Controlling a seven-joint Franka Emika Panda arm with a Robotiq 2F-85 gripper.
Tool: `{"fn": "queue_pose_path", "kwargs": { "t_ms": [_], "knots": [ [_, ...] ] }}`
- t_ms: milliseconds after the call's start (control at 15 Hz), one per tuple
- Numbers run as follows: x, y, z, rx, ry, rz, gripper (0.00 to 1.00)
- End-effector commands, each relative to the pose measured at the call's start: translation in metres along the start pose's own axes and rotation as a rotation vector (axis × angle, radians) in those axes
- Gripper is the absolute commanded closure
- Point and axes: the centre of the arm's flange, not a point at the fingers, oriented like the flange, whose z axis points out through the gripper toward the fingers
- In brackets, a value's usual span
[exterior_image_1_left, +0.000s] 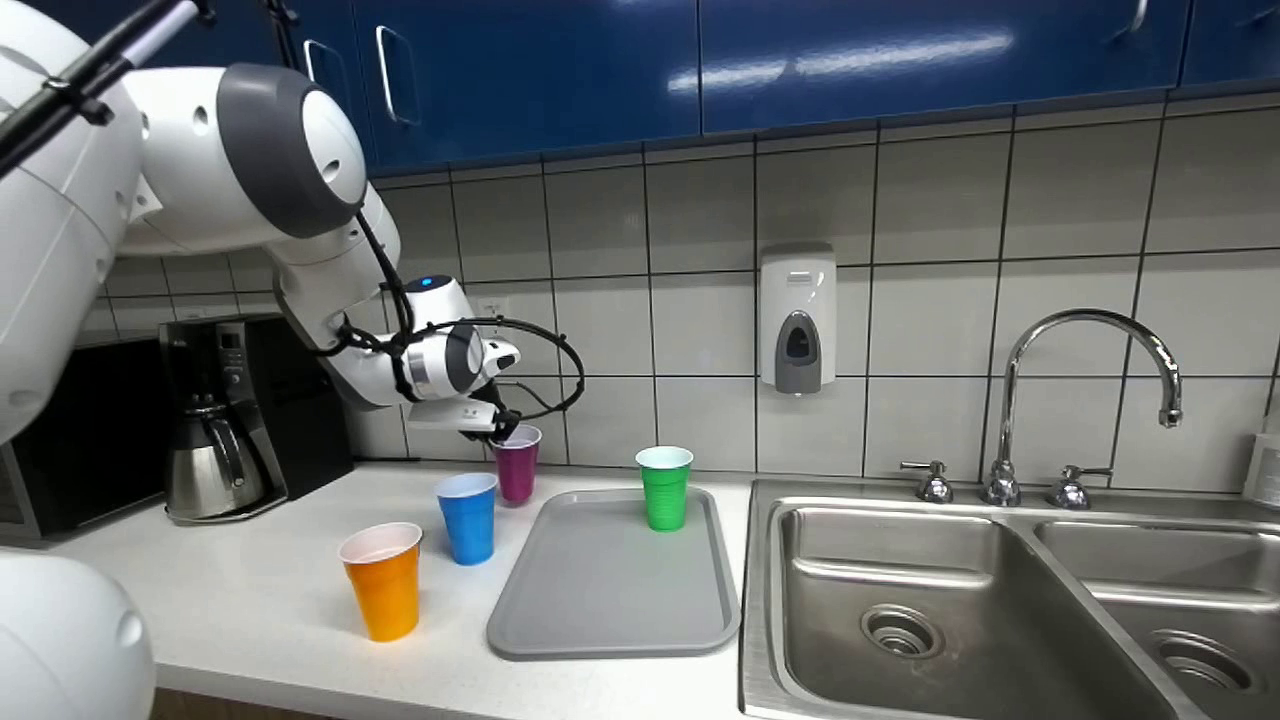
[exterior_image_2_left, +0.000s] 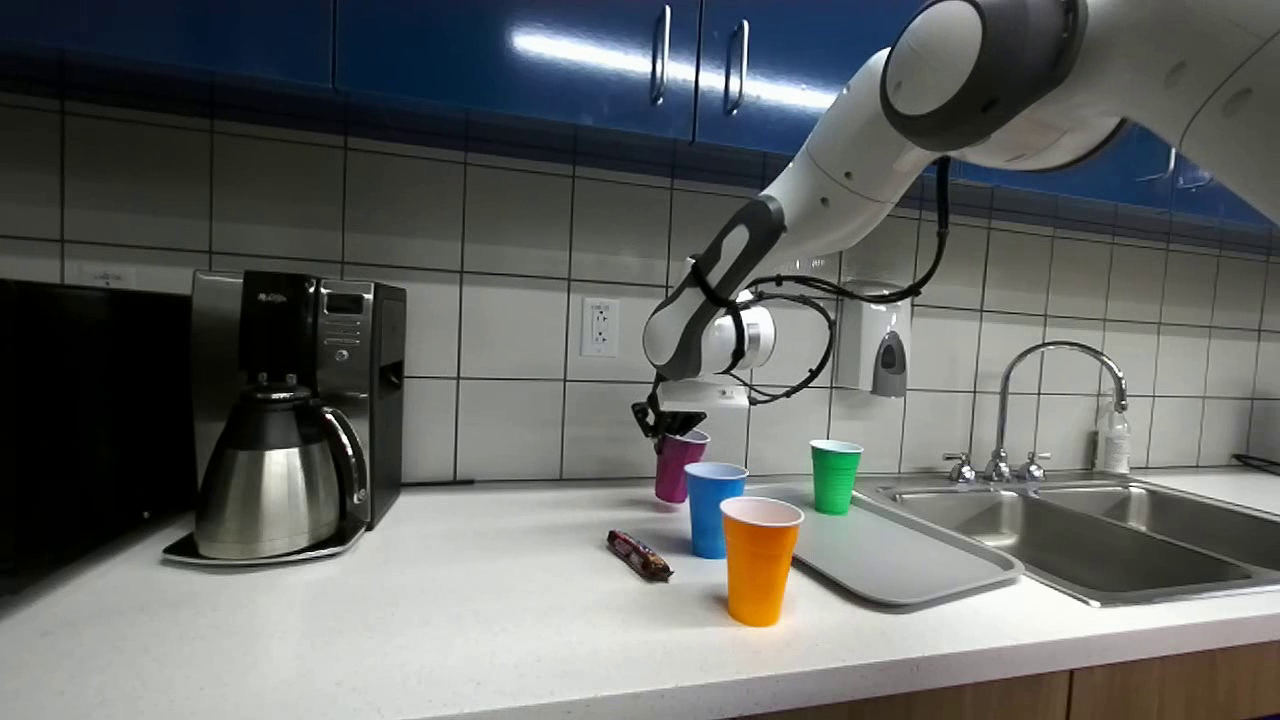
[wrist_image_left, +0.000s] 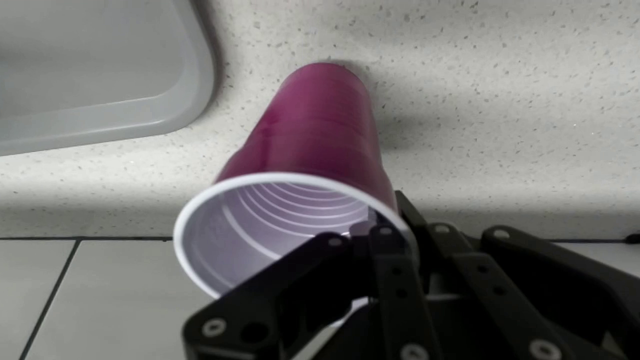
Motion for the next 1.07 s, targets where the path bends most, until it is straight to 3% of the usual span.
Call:
{"fn": "queue_pose_path", "kwargs": {
  "t_ms": [0,400,467,533,1000],
  "knots": [
    [0.0131,-0.0083,0.0109,-0.03,-0.021,0.002,0.99],
    [0.0119,-0.0132,0.0189,-0.04,-0.037,-0.006,0.99],
    [0.012,-0.0138,0.0192,-0.047,-0.042,-0.011,0.71],
    [0.0118,-0.014,0.0198,-0.055,-0.041,-0.018,0.7],
    [0.0136,-0.0155,0.0168,-0.062,-0.034,-0.017,0.19]
  ]
}}
